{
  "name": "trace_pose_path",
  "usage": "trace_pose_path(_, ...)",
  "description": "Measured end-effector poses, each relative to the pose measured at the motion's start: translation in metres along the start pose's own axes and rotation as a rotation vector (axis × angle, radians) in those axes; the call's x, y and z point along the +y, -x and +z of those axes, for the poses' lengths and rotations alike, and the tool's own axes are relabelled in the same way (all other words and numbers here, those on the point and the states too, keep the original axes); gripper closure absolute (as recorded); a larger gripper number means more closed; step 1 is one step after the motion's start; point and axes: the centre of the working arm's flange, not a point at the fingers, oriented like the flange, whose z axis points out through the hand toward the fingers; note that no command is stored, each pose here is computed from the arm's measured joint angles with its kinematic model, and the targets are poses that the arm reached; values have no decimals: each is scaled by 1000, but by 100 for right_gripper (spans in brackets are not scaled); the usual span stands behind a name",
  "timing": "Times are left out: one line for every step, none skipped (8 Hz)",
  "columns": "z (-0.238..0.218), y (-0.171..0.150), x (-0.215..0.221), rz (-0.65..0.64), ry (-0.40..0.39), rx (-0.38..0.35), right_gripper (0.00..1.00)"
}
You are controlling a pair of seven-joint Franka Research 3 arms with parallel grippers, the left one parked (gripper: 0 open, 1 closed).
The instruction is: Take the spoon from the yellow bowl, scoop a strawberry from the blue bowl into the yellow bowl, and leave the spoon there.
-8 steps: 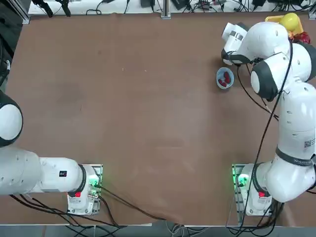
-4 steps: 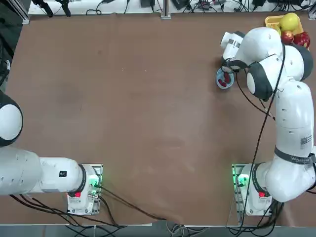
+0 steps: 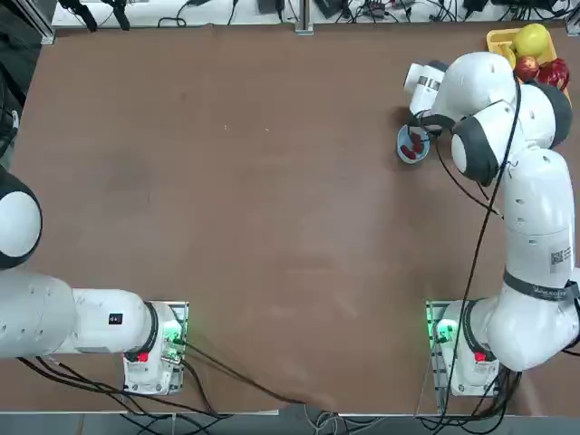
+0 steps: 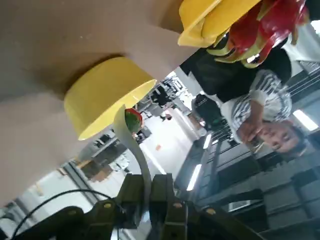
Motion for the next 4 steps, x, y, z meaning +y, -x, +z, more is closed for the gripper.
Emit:
trace_pose_path(1,-3,-1,-38,31,-3,89)
trace_pose_path(3,-7,-4,-68,54,-8,89)
trace_pose_path(4,-12,-8,-87,66,-7,89)
trace_pose_path(5,-15,-11,-108,69,-5,89)
